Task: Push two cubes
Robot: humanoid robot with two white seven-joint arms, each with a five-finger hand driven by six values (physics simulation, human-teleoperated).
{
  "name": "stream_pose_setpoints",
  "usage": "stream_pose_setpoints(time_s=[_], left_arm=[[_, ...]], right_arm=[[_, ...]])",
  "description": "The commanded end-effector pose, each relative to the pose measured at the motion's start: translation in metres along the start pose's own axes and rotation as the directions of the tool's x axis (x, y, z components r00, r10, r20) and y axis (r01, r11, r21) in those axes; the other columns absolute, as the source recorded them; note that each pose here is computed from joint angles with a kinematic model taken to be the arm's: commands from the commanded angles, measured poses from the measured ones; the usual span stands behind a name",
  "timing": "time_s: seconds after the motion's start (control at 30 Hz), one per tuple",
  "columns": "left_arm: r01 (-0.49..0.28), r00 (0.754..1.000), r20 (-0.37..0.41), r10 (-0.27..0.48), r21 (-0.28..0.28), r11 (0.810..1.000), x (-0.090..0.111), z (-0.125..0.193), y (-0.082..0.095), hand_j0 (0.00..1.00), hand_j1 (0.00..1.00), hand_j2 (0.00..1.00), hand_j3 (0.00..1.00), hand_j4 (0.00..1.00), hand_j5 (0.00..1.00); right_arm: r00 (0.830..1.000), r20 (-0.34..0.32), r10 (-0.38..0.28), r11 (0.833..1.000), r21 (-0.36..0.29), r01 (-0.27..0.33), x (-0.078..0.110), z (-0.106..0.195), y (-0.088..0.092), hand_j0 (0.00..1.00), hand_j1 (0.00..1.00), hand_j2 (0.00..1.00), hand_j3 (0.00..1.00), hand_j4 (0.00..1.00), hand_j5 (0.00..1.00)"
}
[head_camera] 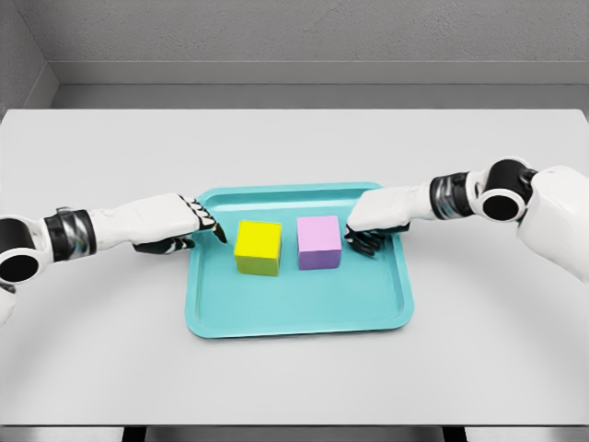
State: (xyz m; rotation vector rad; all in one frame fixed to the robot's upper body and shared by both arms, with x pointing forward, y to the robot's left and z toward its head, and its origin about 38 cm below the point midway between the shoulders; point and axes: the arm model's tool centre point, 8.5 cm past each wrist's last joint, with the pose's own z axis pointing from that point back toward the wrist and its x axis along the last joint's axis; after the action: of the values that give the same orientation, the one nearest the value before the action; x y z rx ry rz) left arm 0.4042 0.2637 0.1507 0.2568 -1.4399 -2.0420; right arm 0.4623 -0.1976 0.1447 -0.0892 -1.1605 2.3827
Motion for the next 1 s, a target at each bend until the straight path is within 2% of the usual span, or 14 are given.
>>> stream_pose_setpoints(time_s=[0.0, 0.37, 0.97], left_arm=[[0.003, 1.0, 0.019, -0.004, 0.016, 1.0, 0.005, 0.002, 0.006, 0.68, 0.68, 0.68, 0.68, 0.68, 0.68], [0.006, 0.998, 0.058, -0.005, -0.008, 1.0, 0.015, -0.01, 0.0, 0.68, 0.68, 0.68, 0.68, 0.68, 0.68], [0.001, 0.997, 0.072, -0.001, 0.001, 1.0, 0.019, -0.016, 0.001, 0.68, 0.68, 0.68, 0.68, 0.68, 0.68]], right_arm=[[1.0, -0.008, -0.007, 1.0, 0.006, 0.007, -0.003, -0.003, 0.002, 0.11, 0.11, 0.11, 0.11, 0.11, 0.11], [0.999, -0.025, -0.023, 1.0, 0.008, 0.023, -0.01, -0.007, 0.0, 0.11, 0.11, 0.11, 0.11, 0.11, 0.11], [1.0, 0.015, -0.001, 1.0, 0.002, 0.001, 0.003, -0.021, -0.009, 0.11, 0.11, 0.11, 0.11, 0.11, 0.11]])
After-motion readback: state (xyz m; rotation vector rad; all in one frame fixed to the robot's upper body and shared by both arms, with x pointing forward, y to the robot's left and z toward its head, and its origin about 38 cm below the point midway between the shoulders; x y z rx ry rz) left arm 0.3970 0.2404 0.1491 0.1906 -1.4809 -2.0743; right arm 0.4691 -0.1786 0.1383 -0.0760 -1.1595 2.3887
